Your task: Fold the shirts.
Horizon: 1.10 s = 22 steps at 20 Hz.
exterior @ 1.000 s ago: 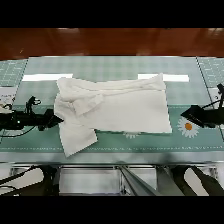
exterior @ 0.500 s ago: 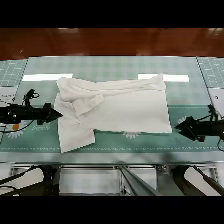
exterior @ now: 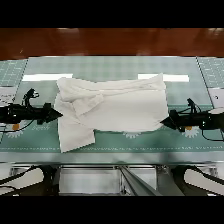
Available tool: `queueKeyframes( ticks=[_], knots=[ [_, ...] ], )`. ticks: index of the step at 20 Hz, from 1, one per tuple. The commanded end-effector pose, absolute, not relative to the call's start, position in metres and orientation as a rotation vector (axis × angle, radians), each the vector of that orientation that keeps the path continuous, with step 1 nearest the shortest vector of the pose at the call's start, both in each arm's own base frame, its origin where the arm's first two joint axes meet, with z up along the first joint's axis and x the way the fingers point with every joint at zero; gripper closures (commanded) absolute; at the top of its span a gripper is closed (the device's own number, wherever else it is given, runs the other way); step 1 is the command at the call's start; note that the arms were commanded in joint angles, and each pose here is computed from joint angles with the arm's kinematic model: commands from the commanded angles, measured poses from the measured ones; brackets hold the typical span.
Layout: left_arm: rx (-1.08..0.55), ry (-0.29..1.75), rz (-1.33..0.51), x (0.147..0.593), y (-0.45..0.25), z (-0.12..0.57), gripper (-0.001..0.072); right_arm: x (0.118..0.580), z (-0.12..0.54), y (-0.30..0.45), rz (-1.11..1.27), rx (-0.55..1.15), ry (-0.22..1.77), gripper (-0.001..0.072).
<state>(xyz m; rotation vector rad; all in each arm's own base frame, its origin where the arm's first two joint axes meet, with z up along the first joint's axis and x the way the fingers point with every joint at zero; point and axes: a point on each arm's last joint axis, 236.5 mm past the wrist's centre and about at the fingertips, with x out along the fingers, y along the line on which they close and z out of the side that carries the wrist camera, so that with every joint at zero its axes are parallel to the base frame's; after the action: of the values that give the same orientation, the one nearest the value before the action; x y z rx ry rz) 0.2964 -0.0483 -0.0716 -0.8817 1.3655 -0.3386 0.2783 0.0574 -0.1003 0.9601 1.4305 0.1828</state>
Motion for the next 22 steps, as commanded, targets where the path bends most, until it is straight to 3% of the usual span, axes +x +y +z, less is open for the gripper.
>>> queueKeyframes(
  ticks=[1, 4, 7, 10, 15, 18, 22],
  knots=[
    [-0.861, 1.338, -0.346, 0.302, -0.046, -0.062, 0.069, 0.317, -0.062, 0.075, 0.32, 0.882, 1.356, 0.0686],
    [-0.846, 1.161, -0.411, 0.337, -0.046, 0.0, 0.0691, 0.367, 0.019, 0.063, 0.383, 0.773, 1.174, 0.0686],
    [-0.799, 0.785, -0.513, 0.386, -0.047, 0.136, 0.0691, 0.408, 0.147, 0.044, 0.391, 0.597, 0.888, 0.0687],
    [-0.602, 0.436, -0.536, 0.389, -0.044, 0.284, 0.0691, 0.409, 0.299, 0.036, 0.378, 0.425, 0.57, 0.0687],
    [-0.348, -0.037, -0.419, 0.318, -0.046, 0.473, 0.0691, 0.328, 0.48, 0.035, 0.277, 0.184, 0.172, 0.0687],
    [-0.209, -0.202, -0.316, 0.25, -0.054, 0.527, 0.0691, 0.265, 0.517, 0.033, 0.184, 0.084, 0.057, 0.0686],
    [-0.086, -0.301, -0.171, 0.168, -0.062, 0.541, 0.0691, 0.193, 0.518, 0.03, 0.071, 0.008, 0.039, 0.0686]
  ],
)
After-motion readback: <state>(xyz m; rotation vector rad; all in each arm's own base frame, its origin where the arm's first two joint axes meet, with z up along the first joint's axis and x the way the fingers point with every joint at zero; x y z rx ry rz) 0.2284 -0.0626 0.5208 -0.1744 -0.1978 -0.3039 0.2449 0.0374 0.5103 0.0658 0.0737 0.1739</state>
